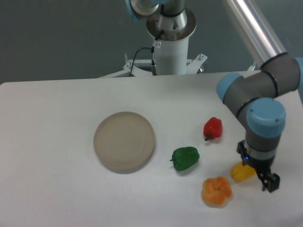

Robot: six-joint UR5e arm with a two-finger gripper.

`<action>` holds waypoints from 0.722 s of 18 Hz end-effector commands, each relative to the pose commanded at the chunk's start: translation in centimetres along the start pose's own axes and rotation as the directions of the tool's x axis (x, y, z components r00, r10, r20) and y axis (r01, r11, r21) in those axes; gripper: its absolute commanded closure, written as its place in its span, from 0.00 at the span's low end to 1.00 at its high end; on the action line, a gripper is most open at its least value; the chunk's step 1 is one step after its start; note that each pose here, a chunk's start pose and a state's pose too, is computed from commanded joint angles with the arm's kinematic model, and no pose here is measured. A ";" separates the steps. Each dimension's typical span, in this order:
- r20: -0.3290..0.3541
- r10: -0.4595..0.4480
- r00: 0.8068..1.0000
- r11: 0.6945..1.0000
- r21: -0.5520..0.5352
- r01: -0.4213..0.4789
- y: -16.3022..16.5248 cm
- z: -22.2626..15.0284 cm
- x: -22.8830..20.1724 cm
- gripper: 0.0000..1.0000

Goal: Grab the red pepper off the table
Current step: 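Move the open gripper over the red pepper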

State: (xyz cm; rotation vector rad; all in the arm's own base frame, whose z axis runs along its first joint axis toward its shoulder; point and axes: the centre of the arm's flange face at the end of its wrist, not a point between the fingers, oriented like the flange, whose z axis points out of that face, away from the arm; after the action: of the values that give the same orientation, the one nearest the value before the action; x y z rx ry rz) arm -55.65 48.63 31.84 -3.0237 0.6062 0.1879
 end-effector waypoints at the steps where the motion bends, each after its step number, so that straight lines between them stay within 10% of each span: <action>1: -0.016 -0.058 0.998 0.997 0.042 0.059 0.0 -0.1 0.6 0.00; 13: -0.122 -0.322 0.939 0.936 0.112 0.335 6.4 3.4 9.5 0.00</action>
State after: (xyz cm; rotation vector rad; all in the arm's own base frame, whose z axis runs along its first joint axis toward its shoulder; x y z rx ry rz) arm -49.76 39.33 27.04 -2.9594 0.1027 -0.0210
